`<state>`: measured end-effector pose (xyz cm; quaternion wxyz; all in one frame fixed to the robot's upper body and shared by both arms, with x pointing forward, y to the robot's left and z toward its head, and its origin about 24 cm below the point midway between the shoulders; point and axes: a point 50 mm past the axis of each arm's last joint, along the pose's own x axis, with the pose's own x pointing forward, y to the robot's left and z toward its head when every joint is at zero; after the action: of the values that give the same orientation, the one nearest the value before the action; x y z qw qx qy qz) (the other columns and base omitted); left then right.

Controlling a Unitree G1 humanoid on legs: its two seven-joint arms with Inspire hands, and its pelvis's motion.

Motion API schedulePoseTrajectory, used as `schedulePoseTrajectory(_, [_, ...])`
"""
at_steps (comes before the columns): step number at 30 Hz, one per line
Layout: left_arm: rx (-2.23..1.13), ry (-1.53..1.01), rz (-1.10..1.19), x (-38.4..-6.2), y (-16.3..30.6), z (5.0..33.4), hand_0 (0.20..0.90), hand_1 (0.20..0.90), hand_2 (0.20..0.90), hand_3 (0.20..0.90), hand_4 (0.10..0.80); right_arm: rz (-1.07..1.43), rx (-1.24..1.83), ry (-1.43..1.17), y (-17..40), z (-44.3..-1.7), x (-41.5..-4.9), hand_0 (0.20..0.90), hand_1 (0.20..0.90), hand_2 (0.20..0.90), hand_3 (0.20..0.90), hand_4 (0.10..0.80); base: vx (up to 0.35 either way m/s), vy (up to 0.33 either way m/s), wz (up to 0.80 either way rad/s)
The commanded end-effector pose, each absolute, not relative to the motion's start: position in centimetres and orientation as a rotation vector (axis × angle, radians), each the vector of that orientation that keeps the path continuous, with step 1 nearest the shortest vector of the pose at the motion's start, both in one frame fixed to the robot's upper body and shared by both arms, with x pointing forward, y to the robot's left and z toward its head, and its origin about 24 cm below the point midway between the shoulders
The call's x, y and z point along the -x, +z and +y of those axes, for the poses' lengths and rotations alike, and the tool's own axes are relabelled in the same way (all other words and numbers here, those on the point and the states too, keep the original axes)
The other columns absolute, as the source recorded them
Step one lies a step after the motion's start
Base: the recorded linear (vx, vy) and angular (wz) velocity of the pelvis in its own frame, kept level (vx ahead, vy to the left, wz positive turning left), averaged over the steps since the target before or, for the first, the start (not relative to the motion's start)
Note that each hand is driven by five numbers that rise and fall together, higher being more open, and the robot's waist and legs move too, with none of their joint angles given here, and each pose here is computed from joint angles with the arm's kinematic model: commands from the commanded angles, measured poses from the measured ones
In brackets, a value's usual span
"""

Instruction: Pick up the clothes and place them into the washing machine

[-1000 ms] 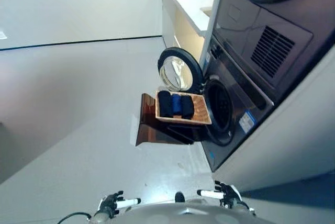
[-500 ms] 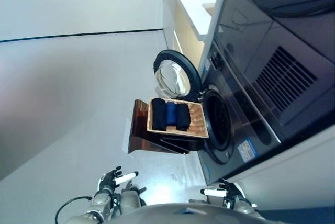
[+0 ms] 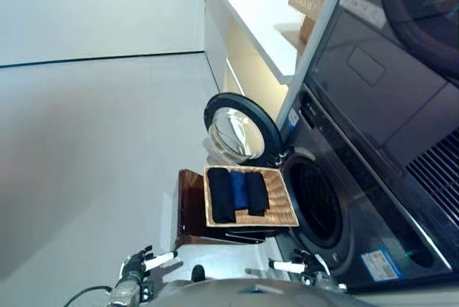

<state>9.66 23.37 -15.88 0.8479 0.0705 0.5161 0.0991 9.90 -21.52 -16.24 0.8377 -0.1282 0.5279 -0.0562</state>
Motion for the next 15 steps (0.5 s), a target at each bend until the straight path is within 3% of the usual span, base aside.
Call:
schedulePoseTrajectory(1, [-0.193,0.168,1.023,-11.1,-15.3,23.9,0.9,0.9,0.9,0.9,0.8,1.005,0.335,-0.177,-14.8,-24.1,-12.6,0.9,0.9,0.9,0.9,0.8,0.271,0.046,0.34])
schedulePoseTrajectory(6, [-0.209,0.139,1.026,-10.8,-15.4,23.6,0.9,0.9,0.9,0.9,0.8,0.977,0.403,-0.152,-14.3,-24.3,-13.8,0.9,0.9,0.9,0.9,0.8,0.193,-0.071,0.02])
schedulePoseTrajectory(9, [-0.174,0.149,1.059,-9.3,-15.9,23.0,0.9,0.9,0.9,0.9,0.8,0.965,0.417,-0.17,-14.0,-24.9,-14.1,0.9,0.9,0.9,0.9,0.8,0.248,-0.094,0.48])
schedulePoseTrajectory(15, [-0.176,0.119,1.096,-8.3,-16.2,22.6,0.9,0.9,0.9,0.9,0.8,0.95,0.446,-0.206,-13.4,-26.1,-15.1,0.9,0.9,0.9,0.9,0.8,0.059,-0.043,0.22])
